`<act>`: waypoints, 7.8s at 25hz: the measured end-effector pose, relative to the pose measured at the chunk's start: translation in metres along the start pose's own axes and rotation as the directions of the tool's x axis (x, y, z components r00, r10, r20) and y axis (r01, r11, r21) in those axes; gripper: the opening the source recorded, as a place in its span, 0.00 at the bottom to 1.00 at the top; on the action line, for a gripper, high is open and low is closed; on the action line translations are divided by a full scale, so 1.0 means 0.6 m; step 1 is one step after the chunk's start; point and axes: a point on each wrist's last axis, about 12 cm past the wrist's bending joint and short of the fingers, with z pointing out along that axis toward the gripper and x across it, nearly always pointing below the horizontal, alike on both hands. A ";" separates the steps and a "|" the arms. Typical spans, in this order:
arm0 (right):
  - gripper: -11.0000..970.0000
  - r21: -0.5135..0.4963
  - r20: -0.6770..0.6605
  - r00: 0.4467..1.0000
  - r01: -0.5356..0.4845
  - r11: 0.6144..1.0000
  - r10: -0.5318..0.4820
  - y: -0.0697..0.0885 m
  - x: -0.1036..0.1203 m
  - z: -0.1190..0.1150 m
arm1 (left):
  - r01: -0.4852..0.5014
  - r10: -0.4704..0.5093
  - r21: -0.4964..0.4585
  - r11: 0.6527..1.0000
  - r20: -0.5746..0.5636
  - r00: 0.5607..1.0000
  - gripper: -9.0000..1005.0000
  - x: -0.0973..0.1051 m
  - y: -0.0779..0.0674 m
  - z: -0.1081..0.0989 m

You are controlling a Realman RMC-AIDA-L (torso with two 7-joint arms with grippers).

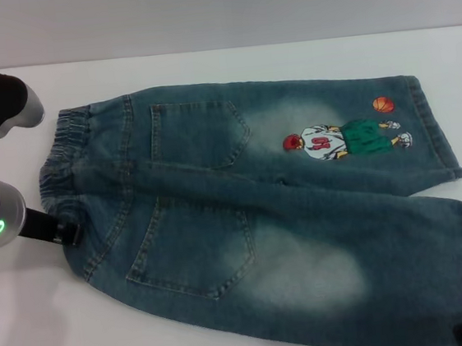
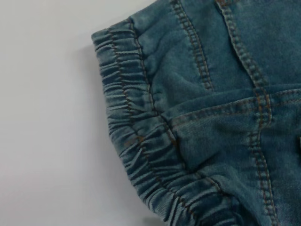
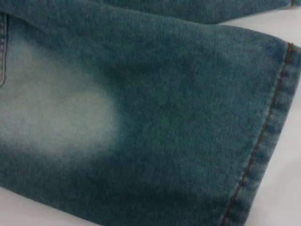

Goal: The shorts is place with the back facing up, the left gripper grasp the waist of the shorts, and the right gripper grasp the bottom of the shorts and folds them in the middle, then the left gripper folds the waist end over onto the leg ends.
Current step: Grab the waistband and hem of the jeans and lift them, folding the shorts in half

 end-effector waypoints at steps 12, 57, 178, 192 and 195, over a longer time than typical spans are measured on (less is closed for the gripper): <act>0.71 0.025 -0.043 0.999 0.002 1.000 -0.001 -0.004 0.002 0.010 | -0.002 0.002 0.018 1.000 0.010 1.000 0.24 -0.004 -0.008 0.003; 0.71 0.094 -0.093 0.996 0.024 0.995 -0.015 -0.001 0.004 0.027 | -0.015 0.014 0.034 0.999 0.031 0.999 0.24 -0.020 -0.016 0.006; 0.01 0.100 0.226 0.959 0.154 0.983 -0.173 0.029 -0.052 0.032 | 0.059 -0.064 0.038 0.998 0.156 0.986 0.23 -0.036 -0.001 -0.003; 0.01 0.290 0.562 0.787 0.099 0.952 -0.254 0.000 -0.081 0.011 | 0.103 -0.129 0.089 0.991 0.359 0.924 0.24 -0.056 0.003 -0.013; 0.01 0.322 0.617 0.735 0.088 0.943 -0.280 -0.001 -0.083 0.006 | 0.100 -0.127 0.089 0.991 0.389 0.912 0.23 -0.062 0.002 -0.015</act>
